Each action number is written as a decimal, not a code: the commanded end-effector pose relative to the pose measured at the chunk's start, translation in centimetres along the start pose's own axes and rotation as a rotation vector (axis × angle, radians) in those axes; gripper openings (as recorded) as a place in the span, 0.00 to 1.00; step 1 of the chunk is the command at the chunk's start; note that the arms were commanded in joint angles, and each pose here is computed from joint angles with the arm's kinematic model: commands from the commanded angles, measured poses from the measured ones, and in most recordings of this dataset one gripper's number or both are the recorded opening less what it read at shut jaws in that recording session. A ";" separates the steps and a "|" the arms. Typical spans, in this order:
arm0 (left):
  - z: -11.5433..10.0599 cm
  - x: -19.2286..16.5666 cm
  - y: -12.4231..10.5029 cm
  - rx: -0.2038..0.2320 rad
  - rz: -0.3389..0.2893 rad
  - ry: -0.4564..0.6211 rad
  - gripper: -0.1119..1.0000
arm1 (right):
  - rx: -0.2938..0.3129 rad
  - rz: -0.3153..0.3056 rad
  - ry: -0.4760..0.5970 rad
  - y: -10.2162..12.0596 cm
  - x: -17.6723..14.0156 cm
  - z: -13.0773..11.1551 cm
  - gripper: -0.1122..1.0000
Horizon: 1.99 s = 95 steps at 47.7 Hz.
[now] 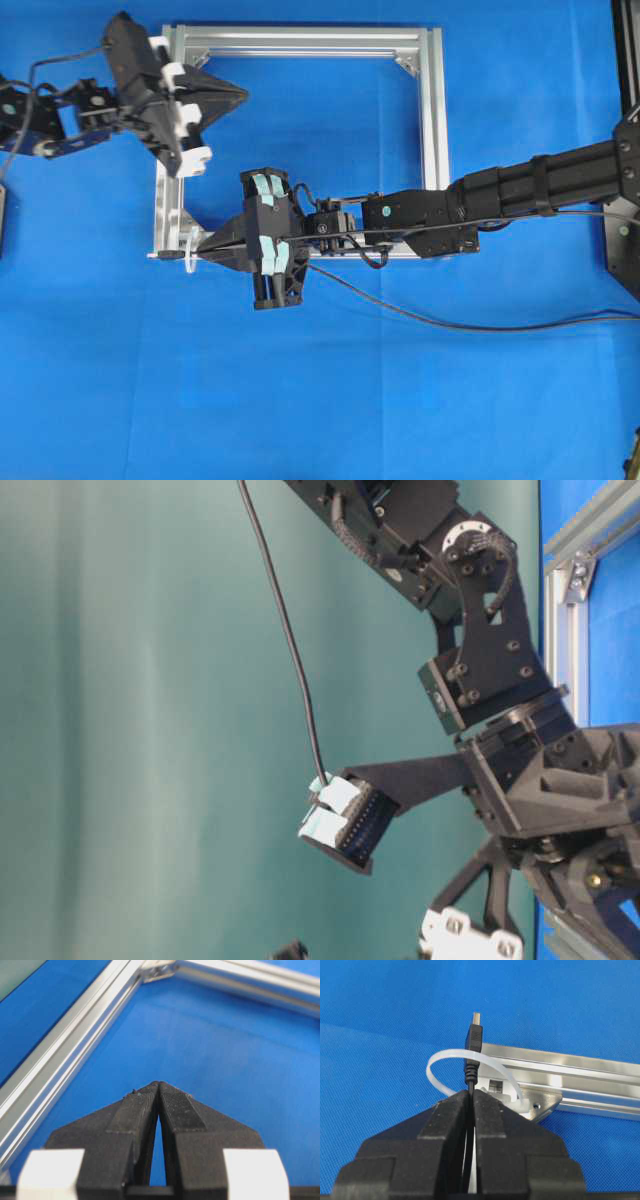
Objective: Insert the wire through the string loop located on the left side.
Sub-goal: 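Move the left gripper down toward the cable tip below the loop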
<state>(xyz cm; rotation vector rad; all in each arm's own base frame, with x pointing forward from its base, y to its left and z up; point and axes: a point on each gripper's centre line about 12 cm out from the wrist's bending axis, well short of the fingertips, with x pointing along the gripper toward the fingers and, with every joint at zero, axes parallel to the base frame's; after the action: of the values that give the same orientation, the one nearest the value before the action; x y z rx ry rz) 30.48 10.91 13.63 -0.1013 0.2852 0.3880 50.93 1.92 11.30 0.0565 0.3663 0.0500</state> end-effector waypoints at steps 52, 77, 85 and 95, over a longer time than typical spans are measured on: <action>-1.9 -6.7 -2.5 0.030 -0.114 0.013 0.10 | 0.003 0.000 -0.051 0.0 -0.2 2.0 0.01; -2.3 -10.8 -9.4 0.110 -0.421 -0.022 0.10 | 0.003 0.000 -0.052 0.0 -0.2 2.0 0.01; -2.6 -12.1 -10.0 0.124 -0.469 -0.016 0.10 | 0.003 -0.001 -0.058 -0.1 -0.2 2.1 0.01; -2.5 -12.0 -10.1 0.141 -0.470 -0.004 0.10 | 0.003 0.000 -0.063 -0.1 -0.2 2.2 0.01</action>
<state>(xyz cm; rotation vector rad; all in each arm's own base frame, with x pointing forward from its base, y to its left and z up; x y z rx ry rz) 22.70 -2.89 14.58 -0.0276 0.2960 -0.0920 50.97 1.77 11.38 0.0589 0.3586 0.0474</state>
